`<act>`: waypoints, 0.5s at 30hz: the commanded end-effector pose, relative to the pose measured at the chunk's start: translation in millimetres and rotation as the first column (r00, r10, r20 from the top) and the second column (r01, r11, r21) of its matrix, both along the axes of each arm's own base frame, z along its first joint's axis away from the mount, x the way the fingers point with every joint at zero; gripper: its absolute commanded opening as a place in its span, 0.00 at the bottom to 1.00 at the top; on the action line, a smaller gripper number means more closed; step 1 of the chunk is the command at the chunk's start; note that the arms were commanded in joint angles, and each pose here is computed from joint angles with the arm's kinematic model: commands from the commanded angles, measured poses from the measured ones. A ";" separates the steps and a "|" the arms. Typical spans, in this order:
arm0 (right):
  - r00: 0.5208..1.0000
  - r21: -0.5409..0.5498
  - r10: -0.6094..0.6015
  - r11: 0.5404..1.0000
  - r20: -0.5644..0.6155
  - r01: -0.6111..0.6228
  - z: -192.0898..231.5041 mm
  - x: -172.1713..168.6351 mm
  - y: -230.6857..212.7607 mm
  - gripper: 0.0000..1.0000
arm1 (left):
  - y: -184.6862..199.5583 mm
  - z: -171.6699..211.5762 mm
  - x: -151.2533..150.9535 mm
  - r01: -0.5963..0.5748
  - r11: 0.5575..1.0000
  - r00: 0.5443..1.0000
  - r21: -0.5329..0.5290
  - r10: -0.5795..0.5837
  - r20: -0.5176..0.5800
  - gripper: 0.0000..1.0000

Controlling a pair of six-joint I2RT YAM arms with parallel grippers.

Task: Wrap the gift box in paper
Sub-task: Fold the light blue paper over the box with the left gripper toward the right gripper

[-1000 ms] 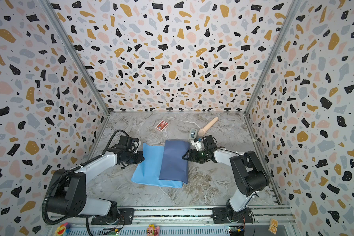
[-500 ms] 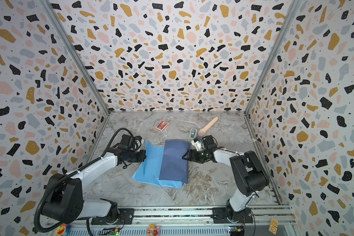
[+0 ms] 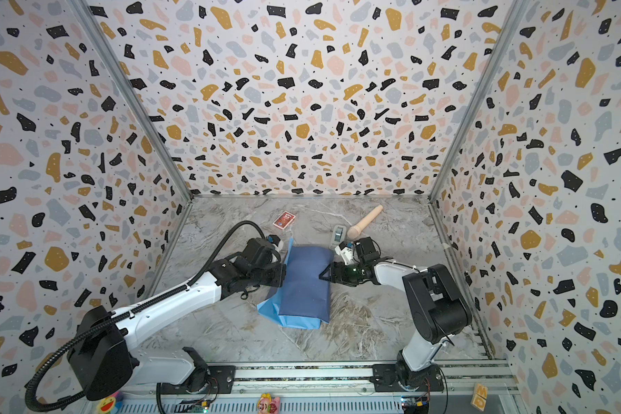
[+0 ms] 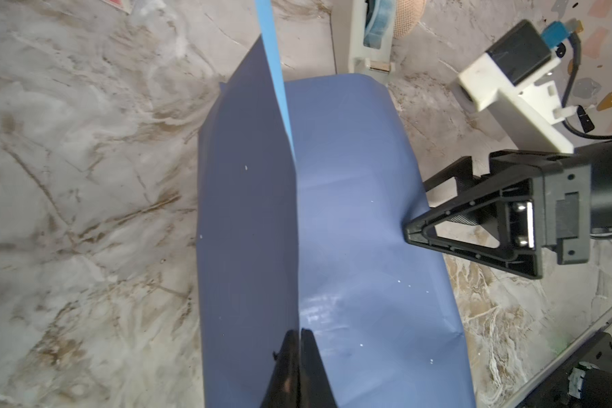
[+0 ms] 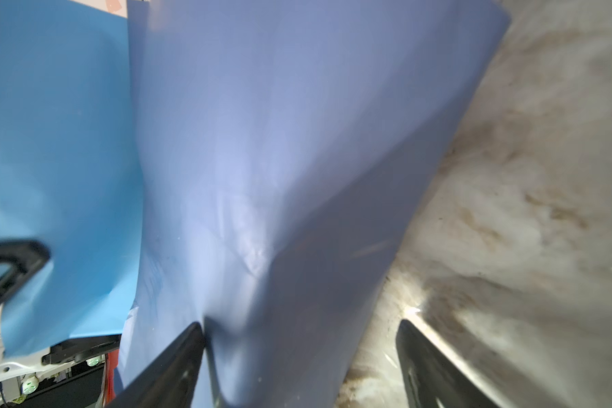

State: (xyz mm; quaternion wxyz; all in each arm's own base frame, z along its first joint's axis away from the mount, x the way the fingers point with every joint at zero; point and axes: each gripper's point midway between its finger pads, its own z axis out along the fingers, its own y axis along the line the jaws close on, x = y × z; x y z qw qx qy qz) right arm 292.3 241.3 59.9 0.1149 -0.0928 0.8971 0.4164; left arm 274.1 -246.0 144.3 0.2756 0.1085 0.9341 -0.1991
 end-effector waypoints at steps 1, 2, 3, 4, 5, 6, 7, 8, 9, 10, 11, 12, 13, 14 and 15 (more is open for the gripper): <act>0.993 -0.204 -0.028 0.979 -0.117 0.004 -52.9 -26.5 -21.9 0.84 | -13.3 6.4 6.1 -0.037 0.999 0.999 0.020 0.036 0.032 0.00; 0.993 -0.204 -0.027 0.979 -0.117 0.003 -52.9 -26.8 -21.5 0.84 | -16.7 4.7 5.3 -0.031 0.999 0.999 0.043 0.030 0.033 0.00; 0.993 -0.204 -0.026 0.979 -0.115 0.002 -52.4 -26.9 -21.5 0.84 | -21.1 3.7 4.8 -0.022 0.998 0.999 0.062 0.020 0.038 0.00; 0.993 -0.205 -0.026 0.979 -0.114 0.002 -52.5 -27.0 -21.7 0.84 | -23.9 3.2 4.6 -0.018 0.997 0.999 0.077 0.015 0.043 0.00; 0.993 -0.205 -0.026 0.979 -0.114 0.002 -52.4 -27.1 -21.8 0.84 | -28.5 2.0 3.6 -0.007 0.996 0.999 0.090 0.002 0.047 0.00; 0.993 -0.205 -0.026 0.979 -0.114 0.002 -52.0 -27.1 -21.8 0.84 | -32.0 -0.3 2.3 0.001 0.995 0.999 0.101 -0.005 0.045 0.00; 0.993 -0.206 -0.026 0.979 -0.111 0.002 -52.0 -26.9 -22.0 0.84 | -35.5 -2.0 1.4 0.008 0.994 0.999 0.108 -0.013 0.043 0.00; 0.994 -0.206 -0.025 0.979 -0.111 0.002 -51.7 -27.1 -22.0 0.85 | -39.1 -4.5 -0.2 0.019 0.993 0.999 0.114 -0.024 0.040 0.00; 0.993 -0.207 -0.026 0.978 -0.113 0.002 -52.0 -27.7 -22.3 0.84 | -42.5 -7.1 -0.7 0.026 0.993 0.999 0.119 -0.030 0.036 0.00; 0.993 -0.206 -0.025 0.978 -0.112 0.002 -51.8 -27.4 -22.2 0.85 | -46.6 -9.0 -1.7 0.036 0.992 0.999 0.121 -0.040 0.033 0.00; 0.993 -0.206 -0.026 0.979 -0.111 0.002 -51.8 -27.2 -22.1 0.84 | -49.1 -11.0 -2.4 0.044 0.991 0.998 0.127 -0.048 0.029 0.00; 0.993 -0.205 -0.025 0.979 -0.113 0.001 -51.8 -27.6 -21.9 0.84 | -52.2 -14.1 -3.0 0.052 0.990 0.998 0.135 -0.056 0.024 0.00; 0.994 -0.204 -0.023 0.979 -0.111 0.000 -51.3 -27.6 -21.5 0.84 | -55.5 -16.6 -4.1 0.061 0.988 0.998 0.139 -0.064 0.018 0.00; 0.993 -0.204 -0.023 0.979 -0.112 0.000 -51.5 -27.6 -21.3 0.84 | -58.0 -19.5 -5.3 0.070 0.987 0.997 0.142 -0.072 0.011 0.00; 0.993 -0.204 -0.023 0.979 -0.112 0.000 -51.3 -27.5 -21.3 0.84 | -61.0 -22.7 -6.9 0.080 0.986 0.997 0.147 -0.081 0.004 0.00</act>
